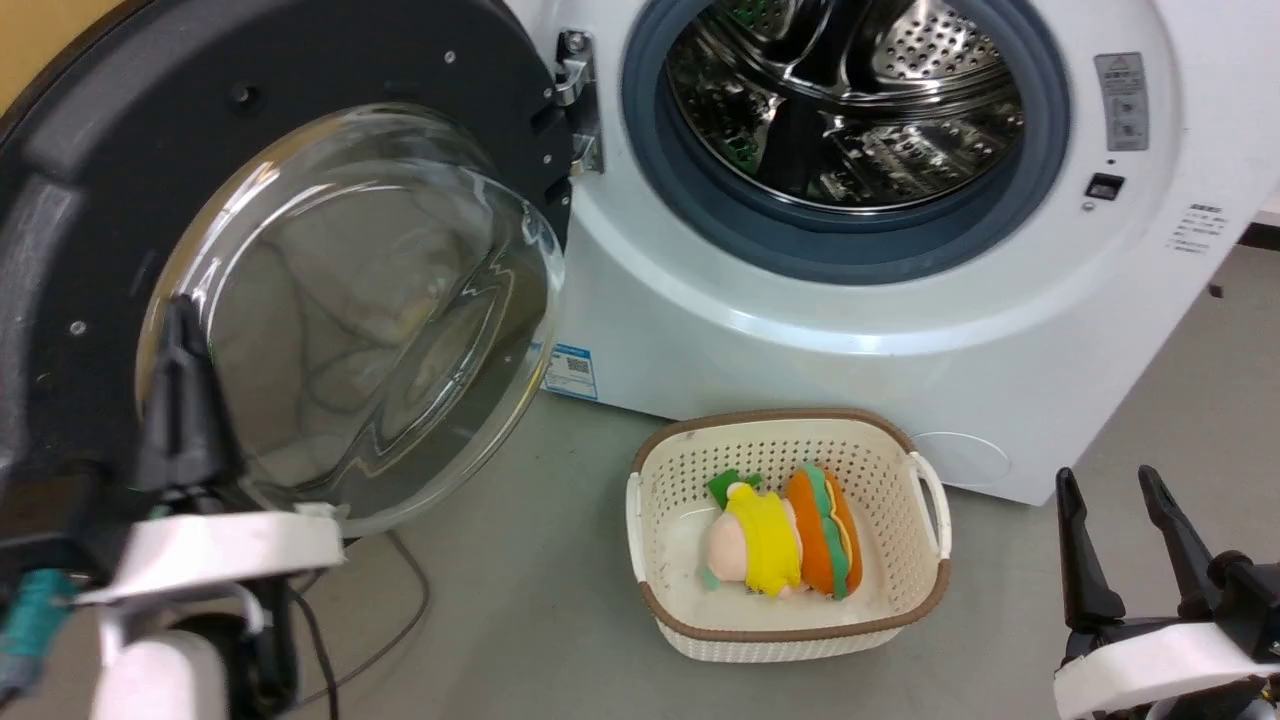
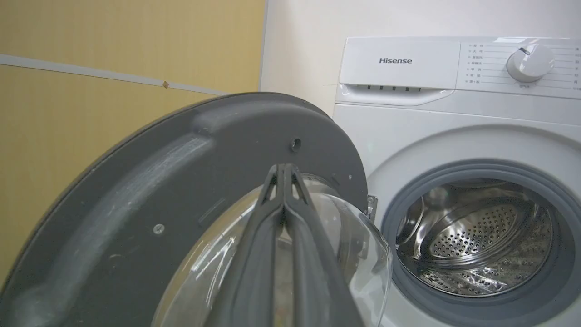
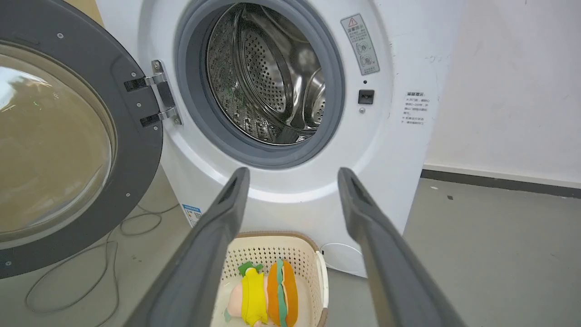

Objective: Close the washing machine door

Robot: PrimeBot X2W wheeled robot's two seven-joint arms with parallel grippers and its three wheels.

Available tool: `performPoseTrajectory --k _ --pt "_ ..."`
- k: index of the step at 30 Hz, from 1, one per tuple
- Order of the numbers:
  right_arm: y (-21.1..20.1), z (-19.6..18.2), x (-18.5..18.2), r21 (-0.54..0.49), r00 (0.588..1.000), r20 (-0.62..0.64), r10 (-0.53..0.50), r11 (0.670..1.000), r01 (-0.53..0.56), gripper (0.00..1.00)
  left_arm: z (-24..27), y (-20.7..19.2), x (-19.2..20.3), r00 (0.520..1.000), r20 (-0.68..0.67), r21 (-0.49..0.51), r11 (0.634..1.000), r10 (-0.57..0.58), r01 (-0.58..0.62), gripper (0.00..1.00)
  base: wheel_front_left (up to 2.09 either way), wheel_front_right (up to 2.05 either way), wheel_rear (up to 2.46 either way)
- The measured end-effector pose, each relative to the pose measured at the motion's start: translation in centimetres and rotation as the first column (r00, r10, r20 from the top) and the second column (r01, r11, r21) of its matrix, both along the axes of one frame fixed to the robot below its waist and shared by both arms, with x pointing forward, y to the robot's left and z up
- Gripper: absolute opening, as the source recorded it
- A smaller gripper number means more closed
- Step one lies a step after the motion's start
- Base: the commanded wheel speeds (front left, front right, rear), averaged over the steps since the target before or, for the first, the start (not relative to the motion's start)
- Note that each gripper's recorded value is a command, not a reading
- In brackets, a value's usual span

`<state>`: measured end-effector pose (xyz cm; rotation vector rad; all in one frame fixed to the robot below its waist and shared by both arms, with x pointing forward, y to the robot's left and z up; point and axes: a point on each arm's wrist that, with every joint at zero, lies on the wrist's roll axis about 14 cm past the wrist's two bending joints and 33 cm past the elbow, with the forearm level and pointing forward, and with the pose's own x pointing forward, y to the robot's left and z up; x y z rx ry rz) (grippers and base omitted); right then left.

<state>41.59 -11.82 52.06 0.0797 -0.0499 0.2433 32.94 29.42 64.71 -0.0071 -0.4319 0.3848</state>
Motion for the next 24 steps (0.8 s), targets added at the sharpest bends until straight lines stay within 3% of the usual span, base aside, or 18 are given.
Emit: performPoseTrajectory --k 15,24 --pt "2.1 -1.2 1.8 0.029 0.999 -0.014 0.048 0.998 -0.048 1.00 4.6 9.1 -3.2 0.971 0.165 -0.013 0.985 0.174 -0.174 0.00 0.00 0.00 0.00" --pt "3.0 -2.0 2.8 0.047 0.998 -0.020 0.066 0.997 -0.065 1.00 3.6 15.0 -3.9 0.962 0.095 -0.061 0.966 0.257 -0.252 0.00 0.00 0.00 0.00"
